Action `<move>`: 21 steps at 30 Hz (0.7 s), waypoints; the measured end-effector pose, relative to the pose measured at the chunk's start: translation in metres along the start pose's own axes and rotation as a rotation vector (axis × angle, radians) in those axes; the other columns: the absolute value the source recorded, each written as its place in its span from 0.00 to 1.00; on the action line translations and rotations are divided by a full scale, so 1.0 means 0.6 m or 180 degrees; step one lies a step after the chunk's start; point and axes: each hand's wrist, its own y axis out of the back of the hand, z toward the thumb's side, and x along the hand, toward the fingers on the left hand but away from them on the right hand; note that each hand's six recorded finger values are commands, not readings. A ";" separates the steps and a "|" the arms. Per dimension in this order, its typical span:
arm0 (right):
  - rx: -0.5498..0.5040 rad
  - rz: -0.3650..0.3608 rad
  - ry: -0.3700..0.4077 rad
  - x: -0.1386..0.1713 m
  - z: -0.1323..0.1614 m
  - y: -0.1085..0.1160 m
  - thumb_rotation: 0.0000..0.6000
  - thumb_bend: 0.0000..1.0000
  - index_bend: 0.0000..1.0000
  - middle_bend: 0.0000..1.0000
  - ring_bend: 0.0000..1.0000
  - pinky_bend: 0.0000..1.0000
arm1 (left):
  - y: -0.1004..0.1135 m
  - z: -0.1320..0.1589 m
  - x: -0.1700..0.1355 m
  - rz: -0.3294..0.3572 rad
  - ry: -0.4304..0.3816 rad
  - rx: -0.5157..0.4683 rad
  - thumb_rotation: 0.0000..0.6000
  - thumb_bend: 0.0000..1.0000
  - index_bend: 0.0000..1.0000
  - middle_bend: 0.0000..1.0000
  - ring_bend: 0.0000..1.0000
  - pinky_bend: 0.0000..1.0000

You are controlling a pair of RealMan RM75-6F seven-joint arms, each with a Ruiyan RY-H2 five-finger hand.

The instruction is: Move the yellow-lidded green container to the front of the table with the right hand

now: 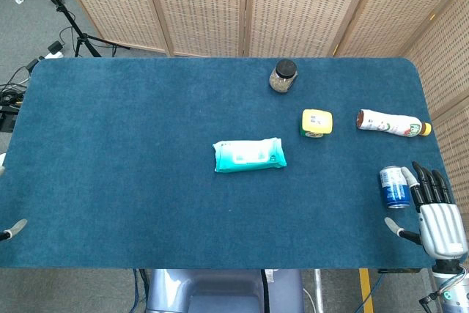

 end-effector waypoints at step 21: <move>0.0103 0.0188 0.0313 -0.164 0.015 -0.012 1.00 0.00 0.00 0.00 0.00 0.00 | -0.009 -0.011 0.020 -0.0053 0.0151 0.0027 1.00 0.00 0.00 0.00 0.00 0.00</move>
